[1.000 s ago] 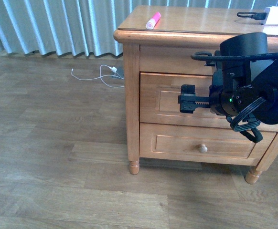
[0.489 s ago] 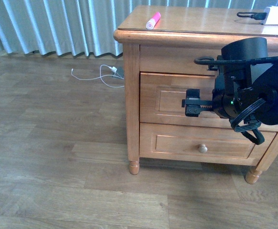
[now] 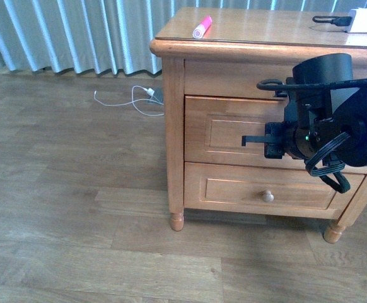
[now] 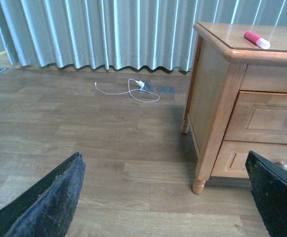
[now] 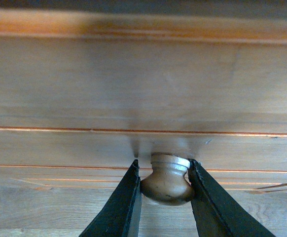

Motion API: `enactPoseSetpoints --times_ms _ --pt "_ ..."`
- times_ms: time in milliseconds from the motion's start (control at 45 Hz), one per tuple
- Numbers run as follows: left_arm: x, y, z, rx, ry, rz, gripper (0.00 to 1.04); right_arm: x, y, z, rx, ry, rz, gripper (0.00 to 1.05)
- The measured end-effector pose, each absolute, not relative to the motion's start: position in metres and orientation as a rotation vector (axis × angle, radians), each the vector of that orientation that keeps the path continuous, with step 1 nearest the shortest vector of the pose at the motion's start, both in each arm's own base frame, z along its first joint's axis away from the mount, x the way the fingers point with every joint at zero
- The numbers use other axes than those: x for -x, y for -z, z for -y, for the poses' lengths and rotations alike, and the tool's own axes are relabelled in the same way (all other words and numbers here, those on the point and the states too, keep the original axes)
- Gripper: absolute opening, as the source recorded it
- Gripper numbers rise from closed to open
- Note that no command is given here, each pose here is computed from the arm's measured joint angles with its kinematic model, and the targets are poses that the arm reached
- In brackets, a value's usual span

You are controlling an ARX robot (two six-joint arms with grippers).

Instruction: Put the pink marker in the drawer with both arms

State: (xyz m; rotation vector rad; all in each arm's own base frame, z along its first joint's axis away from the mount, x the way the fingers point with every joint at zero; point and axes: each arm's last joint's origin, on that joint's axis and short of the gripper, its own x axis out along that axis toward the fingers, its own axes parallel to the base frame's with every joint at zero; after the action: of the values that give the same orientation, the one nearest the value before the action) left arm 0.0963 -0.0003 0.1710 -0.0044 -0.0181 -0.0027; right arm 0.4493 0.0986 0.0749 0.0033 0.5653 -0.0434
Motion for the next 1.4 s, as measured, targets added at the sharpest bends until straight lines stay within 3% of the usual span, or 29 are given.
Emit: enactPoseSetpoints --times_ms 378,600,822,1311,1400 --pt "-0.096 -0.171 0.000 0.004 0.003 0.018 0.99 -0.424 -0.082 -0.096 -0.015 0.002 -0.670 0.23" --pt "-0.096 -0.171 0.000 0.004 0.003 0.018 0.99 -0.357 -0.094 -0.091 -0.046 -0.096 -0.813 0.23" --pt "-0.096 -0.171 0.000 0.005 0.003 0.018 0.99 -0.304 -0.098 -0.084 -0.065 -0.152 -0.869 0.22" --pt "-0.096 -0.171 0.000 0.004 0.003 0.018 0.99 -0.219 -0.180 -0.052 -0.236 -0.189 -0.684 0.98" --pt "-0.096 -0.171 0.000 0.004 0.003 0.018 0.99 -0.194 -0.201 -0.033 -0.270 -0.192 -0.615 0.95"
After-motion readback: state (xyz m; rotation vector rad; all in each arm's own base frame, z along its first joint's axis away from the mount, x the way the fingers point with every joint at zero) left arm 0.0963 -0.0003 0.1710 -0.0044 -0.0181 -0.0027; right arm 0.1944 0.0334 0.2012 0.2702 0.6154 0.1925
